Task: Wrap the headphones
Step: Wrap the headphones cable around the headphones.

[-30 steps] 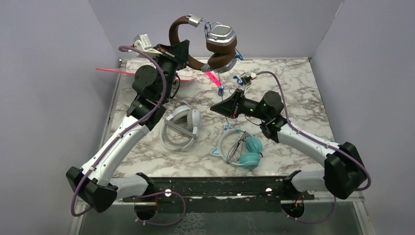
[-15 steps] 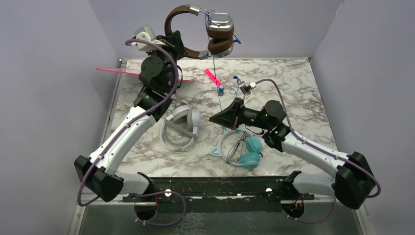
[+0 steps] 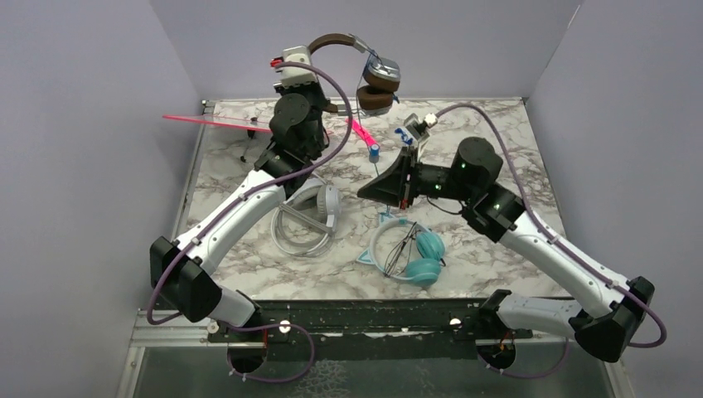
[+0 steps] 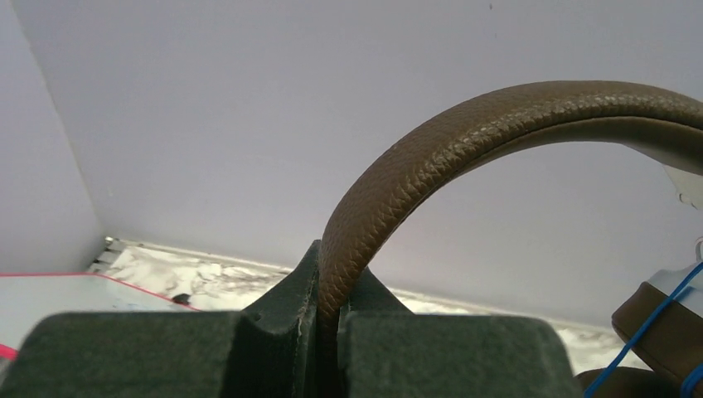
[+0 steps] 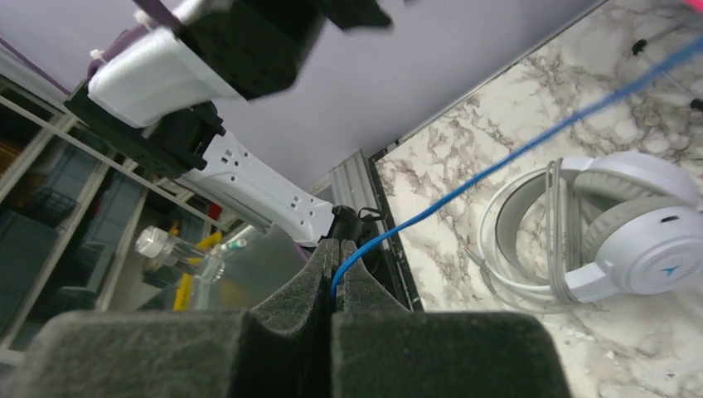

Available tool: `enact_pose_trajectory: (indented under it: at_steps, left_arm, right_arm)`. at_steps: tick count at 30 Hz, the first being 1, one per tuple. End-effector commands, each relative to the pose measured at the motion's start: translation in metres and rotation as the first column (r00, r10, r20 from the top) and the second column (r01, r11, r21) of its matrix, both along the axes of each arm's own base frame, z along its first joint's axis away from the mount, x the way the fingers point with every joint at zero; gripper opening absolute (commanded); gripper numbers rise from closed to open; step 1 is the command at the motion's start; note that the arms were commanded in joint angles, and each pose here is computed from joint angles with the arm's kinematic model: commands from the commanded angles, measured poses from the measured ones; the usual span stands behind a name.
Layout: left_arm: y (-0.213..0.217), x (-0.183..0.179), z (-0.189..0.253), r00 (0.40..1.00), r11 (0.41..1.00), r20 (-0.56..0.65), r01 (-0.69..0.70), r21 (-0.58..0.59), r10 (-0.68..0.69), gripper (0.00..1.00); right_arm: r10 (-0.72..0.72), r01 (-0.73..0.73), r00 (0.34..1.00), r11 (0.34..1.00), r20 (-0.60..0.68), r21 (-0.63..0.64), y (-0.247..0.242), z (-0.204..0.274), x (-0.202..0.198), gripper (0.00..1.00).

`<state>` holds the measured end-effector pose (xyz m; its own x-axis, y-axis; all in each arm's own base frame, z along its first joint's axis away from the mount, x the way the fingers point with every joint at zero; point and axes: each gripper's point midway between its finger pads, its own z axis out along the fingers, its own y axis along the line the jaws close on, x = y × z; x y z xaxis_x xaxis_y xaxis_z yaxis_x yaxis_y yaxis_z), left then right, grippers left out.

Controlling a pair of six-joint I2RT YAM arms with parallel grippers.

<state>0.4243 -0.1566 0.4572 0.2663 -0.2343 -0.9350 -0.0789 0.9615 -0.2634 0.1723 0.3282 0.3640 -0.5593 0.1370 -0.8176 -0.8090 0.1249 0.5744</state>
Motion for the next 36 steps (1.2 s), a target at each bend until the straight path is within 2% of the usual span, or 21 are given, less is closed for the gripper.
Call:
enact_pose_trajectory:
  at_steps: [1, 6, 9, 14, 17, 21, 24, 28, 31, 36]
  left_arm:
    - [-0.006, -0.010, -0.005, 0.998, 0.965, -0.009, -0.053, 0.256, 0.058, 0.00]
    - [-0.008, -0.023, -0.045, 0.996, 0.887, -0.075, -0.008, 0.461, 0.048, 0.00]
    - [-0.006, -0.038, -0.055, 0.995, 0.842, -0.087, 0.012, 0.539, 0.042, 0.00]
    - [-0.014, -0.066, -0.060, 0.995, 0.779, -0.073, 0.098, 0.620, -0.067, 0.00]
    - [-0.025, -0.083, -0.060, 0.978, 0.753, -0.087, 0.201, 0.627, -0.189, 0.00]
    - [-0.043, -0.107, -0.067, 0.922, 0.700, -0.148, 0.371, 0.611, -0.359, 0.00]
    - [-0.051, -0.125, -0.069, 0.872, 0.668, -0.173, 0.466, 0.580, -0.458, 0.00]
    - [-0.056, -0.144, -0.065, 0.818, 0.640, -0.183, 0.548, 0.539, -0.546, 0.00]
    - [-0.054, -0.155, -0.062, 0.797, 0.638, -0.193, 0.580, 0.506, -0.572, 0.00]
    - [-0.045, -0.172, -0.050, 0.780, 0.689, -0.141, 0.609, 0.392, -0.609, 0.00]
  right_arm:
    - [0.026, -0.019, 0.999, 0.964, 0.023, -0.266, -0.017, -0.007, -0.009, 0.01]
    - [-0.036, 0.122, 0.978, 0.895, 0.203, -0.429, -0.052, 0.023, 0.001, 0.01]
    - [-0.054, 0.199, 0.954, 0.850, 0.296, -0.488, -0.070, 0.039, 0.007, 0.01]
    - [-0.019, 0.285, 0.904, 0.771, 0.427, -0.569, -0.097, 0.043, 0.013, 0.01]
    - [-0.043, 0.382, 0.857, 0.723, 0.514, -0.575, -0.114, 0.042, 0.024, 0.01]
    - [-0.077, 0.478, 0.767, 0.731, 0.637, -0.487, -0.119, 0.058, 0.036, 0.01]
    - [-0.105, 0.511, 0.726, 0.744, 0.680, -0.430, -0.113, 0.070, 0.047, 0.01]
    - [-0.148, 0.576, 0.687, 0.708, 0.711, -0.409, -0.106, 0.071, 0.073, 0.01]
    - [-0.157, 0.583, 0.666, 0.720, 0.729, -0.377, -0.098, 0.073, 0.081, 0.01]
    - [-0.147, 0.535, 0.679, 0.770, 0.719, -0.347, -0.090, 0.062, 0.080, 0.01]
